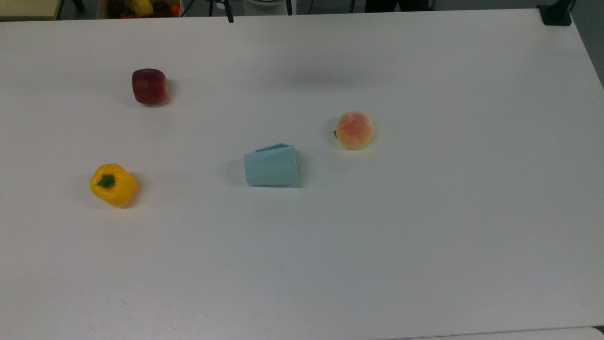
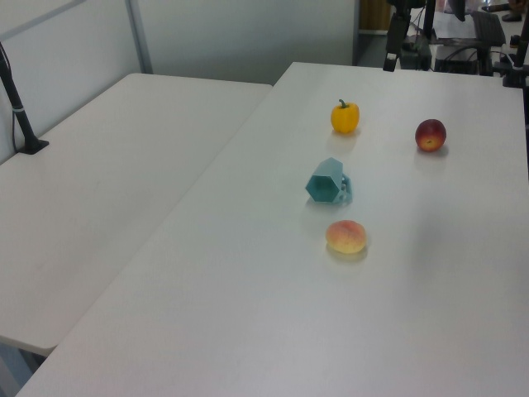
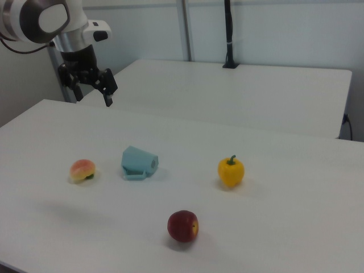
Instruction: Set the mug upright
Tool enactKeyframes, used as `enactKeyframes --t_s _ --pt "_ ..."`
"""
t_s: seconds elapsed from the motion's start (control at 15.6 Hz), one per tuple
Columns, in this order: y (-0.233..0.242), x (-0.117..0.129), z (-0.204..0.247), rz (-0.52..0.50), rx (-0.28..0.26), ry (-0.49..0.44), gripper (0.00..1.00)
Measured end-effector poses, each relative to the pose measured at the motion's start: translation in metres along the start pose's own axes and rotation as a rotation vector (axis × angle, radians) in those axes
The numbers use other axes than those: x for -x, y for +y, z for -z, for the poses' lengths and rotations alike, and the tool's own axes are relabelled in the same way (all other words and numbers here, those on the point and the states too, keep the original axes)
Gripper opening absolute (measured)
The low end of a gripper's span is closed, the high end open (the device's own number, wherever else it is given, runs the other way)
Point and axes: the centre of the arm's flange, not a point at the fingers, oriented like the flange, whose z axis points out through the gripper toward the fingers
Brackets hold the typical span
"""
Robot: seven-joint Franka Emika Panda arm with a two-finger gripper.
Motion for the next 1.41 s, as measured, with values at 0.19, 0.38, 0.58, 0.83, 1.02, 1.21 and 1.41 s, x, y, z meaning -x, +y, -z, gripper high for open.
enactKeyframes --t_s 0.19,0.38,0.58,0.83,1.02,1.21,1.41 --pt "0.001 0.000 0.000 -0.003 0.000 0.000 1.00" --pt "0.000 0.000 -0.001 0.001 0.000 -0.001 1.00" --pt "-0.018 -0.003 -0.011 0.032 -0.005 -0.019 1.00" --pt "-0.029 -0.011 -0.030 -0.013 0.030 -0.043 1.00" --pt "-0.047 -0.022 -0.045 -0.070 0.079 -0.012 1.00" --pt "-0.060 -0.031 -0.060 -0.114 0.135 0.008 1.00" --pt "-0.073 -0.035 -0.080 -0.123 0.218 -0.002 1.00"
